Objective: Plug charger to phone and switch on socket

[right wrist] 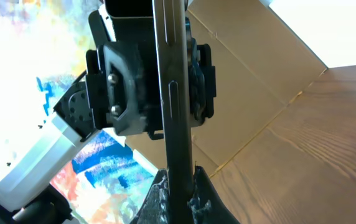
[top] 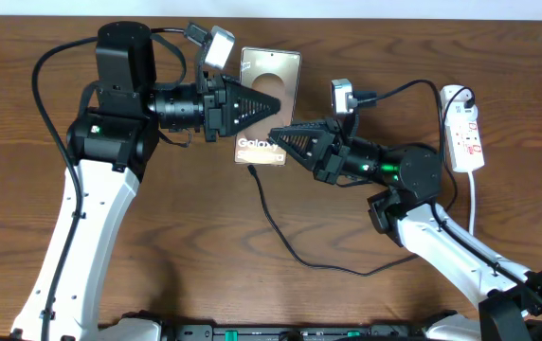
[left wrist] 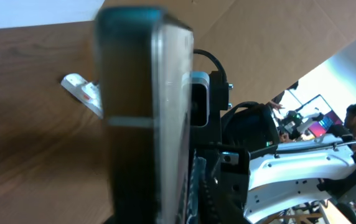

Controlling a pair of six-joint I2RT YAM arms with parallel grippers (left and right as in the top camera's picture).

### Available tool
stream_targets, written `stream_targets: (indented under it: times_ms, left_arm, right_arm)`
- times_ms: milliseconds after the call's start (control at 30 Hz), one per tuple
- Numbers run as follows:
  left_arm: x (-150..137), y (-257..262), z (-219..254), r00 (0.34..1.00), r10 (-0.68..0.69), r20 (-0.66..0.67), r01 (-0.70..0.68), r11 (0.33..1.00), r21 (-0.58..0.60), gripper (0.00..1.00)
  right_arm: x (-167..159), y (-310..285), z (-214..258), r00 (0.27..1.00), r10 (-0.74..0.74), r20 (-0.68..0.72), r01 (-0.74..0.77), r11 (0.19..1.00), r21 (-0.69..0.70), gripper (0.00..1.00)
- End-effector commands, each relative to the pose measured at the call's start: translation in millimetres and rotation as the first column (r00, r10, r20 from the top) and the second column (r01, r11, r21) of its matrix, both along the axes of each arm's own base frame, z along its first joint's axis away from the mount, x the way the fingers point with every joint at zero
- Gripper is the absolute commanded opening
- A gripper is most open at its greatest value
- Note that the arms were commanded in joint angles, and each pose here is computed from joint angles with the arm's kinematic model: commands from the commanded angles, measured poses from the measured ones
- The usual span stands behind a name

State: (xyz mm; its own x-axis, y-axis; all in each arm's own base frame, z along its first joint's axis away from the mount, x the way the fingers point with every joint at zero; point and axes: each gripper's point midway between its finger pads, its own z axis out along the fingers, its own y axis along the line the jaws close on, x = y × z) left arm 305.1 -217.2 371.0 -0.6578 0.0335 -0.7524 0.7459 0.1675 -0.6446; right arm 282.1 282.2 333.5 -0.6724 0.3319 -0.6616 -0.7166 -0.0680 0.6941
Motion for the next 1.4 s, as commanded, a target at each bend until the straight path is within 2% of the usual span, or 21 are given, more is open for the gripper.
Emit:
stream_targets:
  times_ms: [0,33,167,267,367,467,600,667,767,933,1000,1167,1367]
  left_arm:
    - [-23.5,-10.0,15.7,0.994,-0.110,0.013,0.111,0.993,-0.044,0.12]
    - [-23.6,-10.0,15.4,0.994,-0.110,0.010,0.111,0.993,-0.043,0.08]
    - [-24.3,-9.7,11.2,0.994,-0.105,-0.024,0.104,0.994,-0.038,0.08]
    - [-11.8,-6.8,-5.7,0.996,-0.004,-0.088,0.007,1.000,0.028,0.07]
    - [11.7,7.5,-43.0,0.974,0.198,-0.110,-0.173,0.963,0.204,0.07]
    - [31.7,43.3,-93.1,0.888,0.449,-0.103,-0.357,0.813,0.460,0.07]
    - [33.7,82.5,-140.5,0.792,0.606,-0.072,-0.412,0.617,0.670,0.07]
    - [32.0,92.4,-160.2,0.770,0.635,-0.068,-0.401,0.564,0.722,0.08]
    - [28.2,94.9,-192.0,0.759,0.642,-0.109,-0.349,0.543,0.763,0.08]
    - [29.1,94.6,-251.1,0.738,0.650,-0.182,-0.255,0.517,0.817,0.07]
    - [31.7,98.2,-271.7,0.720,0.666,-0.193,-0.226,0.489,0.842,0.08]
    - [38.1,96.1,-307.9,0.704,0.677,-0.216,-0.174,0.459,0.871,0.08]
    - [39.2,106.5,-331.1,0.673,0.727,-0.140,-0.167,0.333,0.928,0.08]
  right_arm:
    - [18.4,-3.7,9.6,0.995,-0.088,-0.053,0.091,0.995,0.051,0.01]
    - [19.2,-4.0,9.9,0.994,-0.093,-0.054,0.096,0.994,0.053,0.01]
    - [21.7,-5.1,10.7,0.993,-0.107,-0.058,0.111,0.992,0.059,0.01]
    - [21.2,-3.6,6.7,0.993,-0.103,-0.054,0.105,0.994,0.041,0.01]
    - [21.6,3.0,-16.1,0.995,-0.090,-0.052,0.088,0.995,-0.052,0.23]
    - [25.4,7.9,-52.1,0.992,-0.099,-0.073,0.084,0.980,-0.182,0.42]
    - [28.2,6.0,-102.7,0.986,-0.126,-0.105,0.082,0.932,-0.353,0.73]
    - [27.8,1.8,-129.3,0.982,-0.148,-0.120,0.081,0.894,-0.441,0.81]
    - [31.5,-14.3,-176.9,0.954,-0.254,-0.158,0.112,0.793,-0.600,0.83]
    - [39.2,-73.8,-250.0,0.827,-0.548,-0.128,0.185,0.480,-0.857,0.92]
    - [37.1,-89.1,-262.2,0.796,-0.596,-0.104,0.183,0.401,-0.898,0.98]
    - [25.7,-93.2,-272.1,0.792,-0.598,-0.126,0.133,0.370,-0.919,0.99]
    - [20.7,-83.5,-270.9,0.803,-0.579,-0.143,0.119,0.390,-0.913,0.99]
